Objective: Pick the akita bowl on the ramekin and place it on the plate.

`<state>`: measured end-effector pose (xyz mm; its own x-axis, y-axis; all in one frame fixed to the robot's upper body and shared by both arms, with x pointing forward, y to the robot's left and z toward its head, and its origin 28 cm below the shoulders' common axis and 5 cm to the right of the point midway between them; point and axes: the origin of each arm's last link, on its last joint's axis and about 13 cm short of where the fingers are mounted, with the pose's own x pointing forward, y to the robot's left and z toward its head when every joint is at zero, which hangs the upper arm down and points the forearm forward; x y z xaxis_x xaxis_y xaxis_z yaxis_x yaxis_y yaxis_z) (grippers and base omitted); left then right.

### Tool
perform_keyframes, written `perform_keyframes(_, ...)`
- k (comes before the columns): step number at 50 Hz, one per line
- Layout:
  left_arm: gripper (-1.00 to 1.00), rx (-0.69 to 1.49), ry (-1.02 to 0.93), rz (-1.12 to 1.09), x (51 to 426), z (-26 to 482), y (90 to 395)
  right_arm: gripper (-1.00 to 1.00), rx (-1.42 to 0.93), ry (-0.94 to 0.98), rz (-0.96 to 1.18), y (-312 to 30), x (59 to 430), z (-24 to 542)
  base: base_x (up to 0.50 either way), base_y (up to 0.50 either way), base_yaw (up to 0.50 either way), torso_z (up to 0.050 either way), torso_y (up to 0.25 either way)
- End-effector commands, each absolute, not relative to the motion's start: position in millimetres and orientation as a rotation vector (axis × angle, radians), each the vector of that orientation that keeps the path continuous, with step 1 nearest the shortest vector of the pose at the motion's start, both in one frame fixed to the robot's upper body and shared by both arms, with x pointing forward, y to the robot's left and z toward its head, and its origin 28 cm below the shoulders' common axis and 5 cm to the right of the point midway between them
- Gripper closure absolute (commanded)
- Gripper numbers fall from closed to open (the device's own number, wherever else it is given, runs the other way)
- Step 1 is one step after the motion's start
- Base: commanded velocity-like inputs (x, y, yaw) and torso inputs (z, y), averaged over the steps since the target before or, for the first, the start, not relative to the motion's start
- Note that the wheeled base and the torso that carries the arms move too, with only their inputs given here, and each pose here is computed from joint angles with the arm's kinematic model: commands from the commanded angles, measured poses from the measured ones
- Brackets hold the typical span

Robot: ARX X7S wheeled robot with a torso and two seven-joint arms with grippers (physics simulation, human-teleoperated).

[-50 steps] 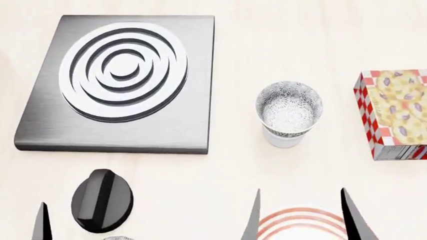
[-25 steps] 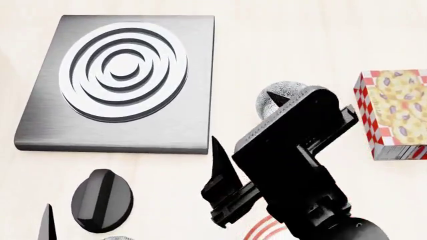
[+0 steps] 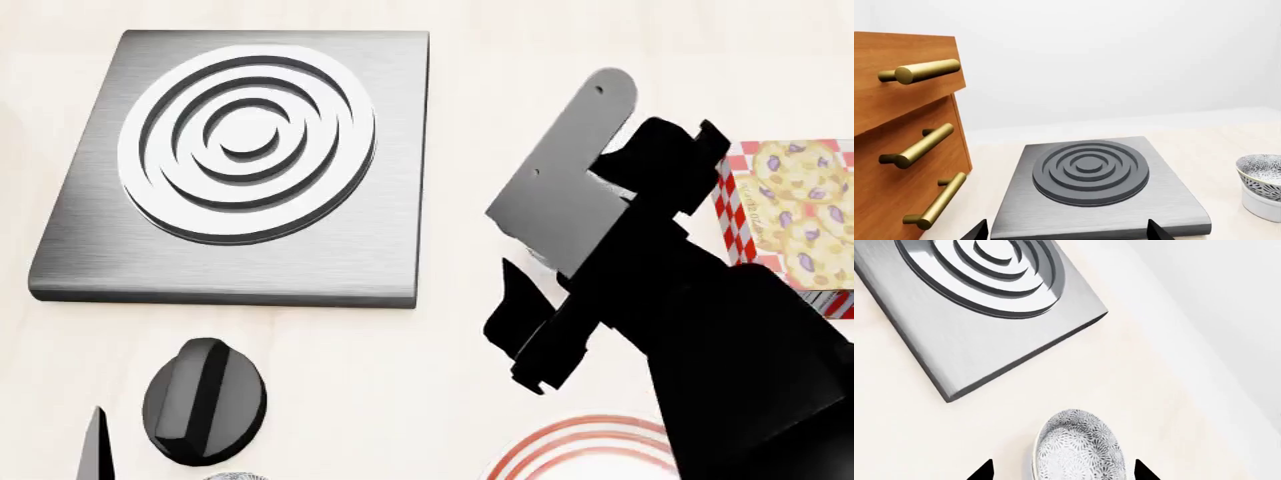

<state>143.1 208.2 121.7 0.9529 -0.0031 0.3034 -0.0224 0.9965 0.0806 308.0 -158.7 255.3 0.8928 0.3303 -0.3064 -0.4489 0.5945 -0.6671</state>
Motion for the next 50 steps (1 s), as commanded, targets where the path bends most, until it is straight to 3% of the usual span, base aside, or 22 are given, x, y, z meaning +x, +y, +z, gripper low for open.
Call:
perform_keyframes(1, -1.00, 0.081, -0.307, 0.009, 143, 122, 208, -1.00, -0.886, 0.240, 0.450, -166, 321, 261, 0.00, 0.00, 0.00, 0.000, 0.000)
perform_keyframes(50, -1.00, 0.083, -0.300, 0.004, 144, 120, 207, -1.00, -0.932, 0.339, 0.480, -165, 363, 221, 0.00, 0.00, 0.00, 0.000, 0.000)
